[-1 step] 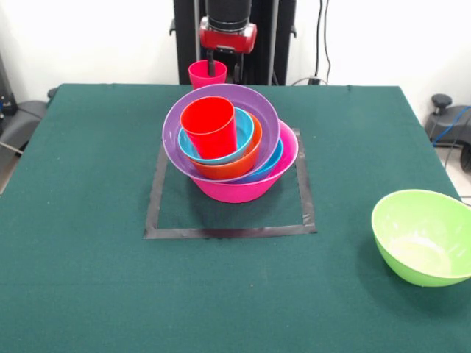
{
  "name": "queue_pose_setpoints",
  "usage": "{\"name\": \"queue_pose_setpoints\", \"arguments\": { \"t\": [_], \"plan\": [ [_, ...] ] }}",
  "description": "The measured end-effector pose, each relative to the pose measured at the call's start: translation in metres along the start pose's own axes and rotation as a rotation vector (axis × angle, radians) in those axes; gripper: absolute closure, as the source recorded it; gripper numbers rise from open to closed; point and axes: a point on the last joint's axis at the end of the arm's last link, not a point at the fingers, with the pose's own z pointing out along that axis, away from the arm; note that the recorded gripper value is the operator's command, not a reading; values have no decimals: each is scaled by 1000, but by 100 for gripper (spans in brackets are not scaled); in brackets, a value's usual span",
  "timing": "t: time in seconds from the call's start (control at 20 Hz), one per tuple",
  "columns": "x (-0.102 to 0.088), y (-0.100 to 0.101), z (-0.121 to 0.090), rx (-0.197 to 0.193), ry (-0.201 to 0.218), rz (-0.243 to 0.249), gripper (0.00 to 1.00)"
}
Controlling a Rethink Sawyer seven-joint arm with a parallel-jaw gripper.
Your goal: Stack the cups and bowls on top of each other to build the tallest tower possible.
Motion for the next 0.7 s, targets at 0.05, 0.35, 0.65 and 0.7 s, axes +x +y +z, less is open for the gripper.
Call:
{"name": "queue_pose_setpoints", "arguments": {
  "t": [0.05, 0.35, 0.65, 0.7],
  "plan": [
    [2, 1, 2, 0, 0, -3, 0],
    [17, 7, 16, -7, 3, -20, 0],
    [24, 6, 21, -7, 14, -18, 0],
    [25, 6, 22, -7, 17, -17, 0]
  ]
}}
